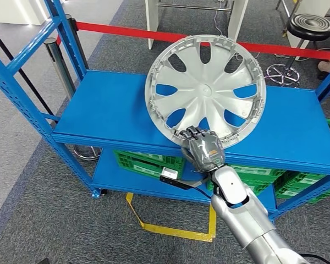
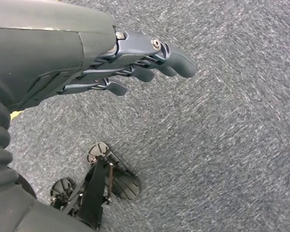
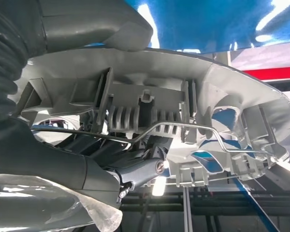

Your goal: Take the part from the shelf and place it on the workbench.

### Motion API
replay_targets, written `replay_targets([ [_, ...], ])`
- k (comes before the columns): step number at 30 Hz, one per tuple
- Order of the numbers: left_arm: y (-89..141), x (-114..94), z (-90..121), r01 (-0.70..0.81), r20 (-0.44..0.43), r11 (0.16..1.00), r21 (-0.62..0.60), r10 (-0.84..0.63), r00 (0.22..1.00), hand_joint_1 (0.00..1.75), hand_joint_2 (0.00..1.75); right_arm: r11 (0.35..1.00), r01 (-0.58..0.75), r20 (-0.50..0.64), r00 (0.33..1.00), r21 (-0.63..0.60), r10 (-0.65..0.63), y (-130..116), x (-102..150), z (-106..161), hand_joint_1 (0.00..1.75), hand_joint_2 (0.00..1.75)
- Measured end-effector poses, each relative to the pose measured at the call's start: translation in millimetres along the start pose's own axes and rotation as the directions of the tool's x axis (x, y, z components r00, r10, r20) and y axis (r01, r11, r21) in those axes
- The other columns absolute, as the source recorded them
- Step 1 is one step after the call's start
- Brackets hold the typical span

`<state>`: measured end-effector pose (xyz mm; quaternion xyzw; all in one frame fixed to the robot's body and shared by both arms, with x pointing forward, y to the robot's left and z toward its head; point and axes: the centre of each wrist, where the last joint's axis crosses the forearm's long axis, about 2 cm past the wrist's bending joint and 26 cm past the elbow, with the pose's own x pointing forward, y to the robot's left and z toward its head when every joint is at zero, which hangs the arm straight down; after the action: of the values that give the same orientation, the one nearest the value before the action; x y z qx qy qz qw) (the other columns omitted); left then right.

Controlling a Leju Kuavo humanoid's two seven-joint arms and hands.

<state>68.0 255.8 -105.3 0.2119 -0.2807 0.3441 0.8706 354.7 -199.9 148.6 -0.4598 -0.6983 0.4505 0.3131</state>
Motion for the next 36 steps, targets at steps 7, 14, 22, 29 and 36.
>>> replay_targets([
  [7, -0.8, -0.4, 0.6, 0.04, -0.002, 0.999, -0.026, -0.04, 0.999, 0.0, 0.87, 1.0, -0.008, -0.005, 1.0, -0.029, 0.008, -5.9, -3.9, 15.1, 1.75, 1.75],
  [14, -1.5, 0.0, 0.6, 0.054, 0.01, 0.997, -0.049, -0.053, 0.999, 0.0, 1.75, 0.999, -0.01, -0.025, 1.0, -0.045, 0.008, -9.9, -8.1, 32.8, 1.75, 1.75],
  [22, -0.9, 0.3, 0.1, 0.027, 0.046, 0.999, -0.037, -0.025, 0.999, 0.0, 1.75, 0.999, -0.02, -0.04, 0.999, -0.047, 0.018, -11.8, -9.7, 49.5, 1.75, 1.75],
  [29, -0.2, 1.4, -1.4, 0.015, 0.012, 0.997, -0.077, -0.014, 1.0, 0.0, 1.75, 0.999, -0.035, -0.013, 0.999, 0.005, 0.035, -12.6, -17.1, 53.2, 1.75, 1.75],
  [36, -1.7, 3.0, -2.1, 0.014, -0.006, 0.995, -0.099, -0.015, 1.0, 0.0, 1.75, 0.994, -0.015, 0.007, 1.0, 0.104, 0.014, -9.7, -26.6, 57.8, 1.75, 1.75],
])
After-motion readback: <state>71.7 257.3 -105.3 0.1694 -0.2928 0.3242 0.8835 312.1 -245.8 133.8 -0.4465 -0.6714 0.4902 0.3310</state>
